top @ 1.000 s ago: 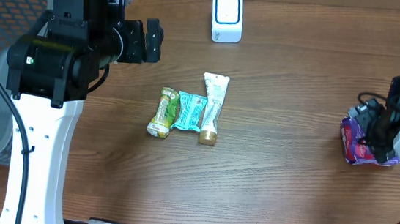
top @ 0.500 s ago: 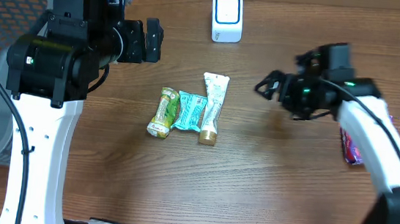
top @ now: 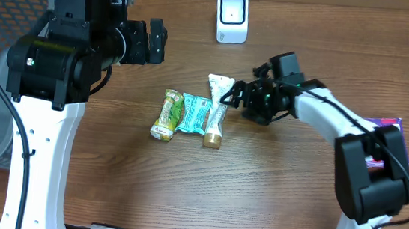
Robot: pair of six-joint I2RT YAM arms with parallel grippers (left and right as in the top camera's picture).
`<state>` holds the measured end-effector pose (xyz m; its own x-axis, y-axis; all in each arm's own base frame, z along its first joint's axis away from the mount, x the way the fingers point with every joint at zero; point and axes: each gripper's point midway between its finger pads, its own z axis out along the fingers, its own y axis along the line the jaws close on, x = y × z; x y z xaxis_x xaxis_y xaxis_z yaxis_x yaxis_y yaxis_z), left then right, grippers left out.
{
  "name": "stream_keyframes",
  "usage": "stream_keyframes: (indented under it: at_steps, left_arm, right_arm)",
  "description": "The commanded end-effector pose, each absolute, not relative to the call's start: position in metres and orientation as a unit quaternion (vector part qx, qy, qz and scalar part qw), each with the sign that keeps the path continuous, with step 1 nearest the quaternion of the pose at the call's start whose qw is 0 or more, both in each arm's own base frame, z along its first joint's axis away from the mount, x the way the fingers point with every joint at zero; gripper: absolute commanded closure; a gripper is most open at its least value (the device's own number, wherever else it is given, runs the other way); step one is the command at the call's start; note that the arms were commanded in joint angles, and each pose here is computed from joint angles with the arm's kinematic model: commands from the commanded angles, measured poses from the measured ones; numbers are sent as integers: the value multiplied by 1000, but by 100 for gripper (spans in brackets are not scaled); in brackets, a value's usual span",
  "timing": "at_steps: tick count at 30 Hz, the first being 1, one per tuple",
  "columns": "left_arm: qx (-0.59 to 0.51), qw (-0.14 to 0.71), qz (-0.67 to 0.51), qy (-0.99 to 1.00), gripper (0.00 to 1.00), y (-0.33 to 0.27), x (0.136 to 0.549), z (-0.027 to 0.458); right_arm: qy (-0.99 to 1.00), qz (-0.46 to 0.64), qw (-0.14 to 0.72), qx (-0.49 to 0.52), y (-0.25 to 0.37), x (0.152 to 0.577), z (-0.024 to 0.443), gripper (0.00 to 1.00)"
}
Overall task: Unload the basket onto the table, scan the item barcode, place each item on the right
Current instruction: 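Reach the right gripper to the white Pantene tube and grasp it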
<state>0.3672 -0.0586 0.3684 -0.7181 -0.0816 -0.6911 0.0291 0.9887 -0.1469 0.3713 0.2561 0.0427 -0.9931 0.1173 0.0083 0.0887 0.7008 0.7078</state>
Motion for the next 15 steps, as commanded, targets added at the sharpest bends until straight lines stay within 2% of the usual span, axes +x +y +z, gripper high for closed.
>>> stream_keyframes:
  at_steps: [1, 4, 6, 10, 13, 14, 15]
  left_arm:
    - [-13, 374, -70, 925, 1, -57, 370, 367]
    - [-13, 374, -70, 925, 0, -57, 370, 367]
    - [-13, 374, -70, 925, 0, -57, 370, 367]
    - [-13, 374, -70, 925, 0, -57, 370, 367]
    - [-13, 374, -70, 925, 0, -57, 370, 367]
    - [-13, 374, -70, 925, 0, -57, 370, 367]
    - [-13, 374, -70, 925, 0, -57, 370, 367]
  right_arm:
    - [920, 376, -8, 108, 273, 370, 27, 11]
    - [922, 371, -12, 115, 285, 368, 11, 16]
    - [924, 361, -18, 129, 284, 368, 1, 25]
    - [921, 364, -20, 138, 286, 371, -6, 53]
    - [921, 364, -20, 138, 286, 371, -6, 69]
    - [920, 366, -21, 138, 286, 371, -6, 81]
    - [920, 367, -21, 137, 286, 371, -5, 83]
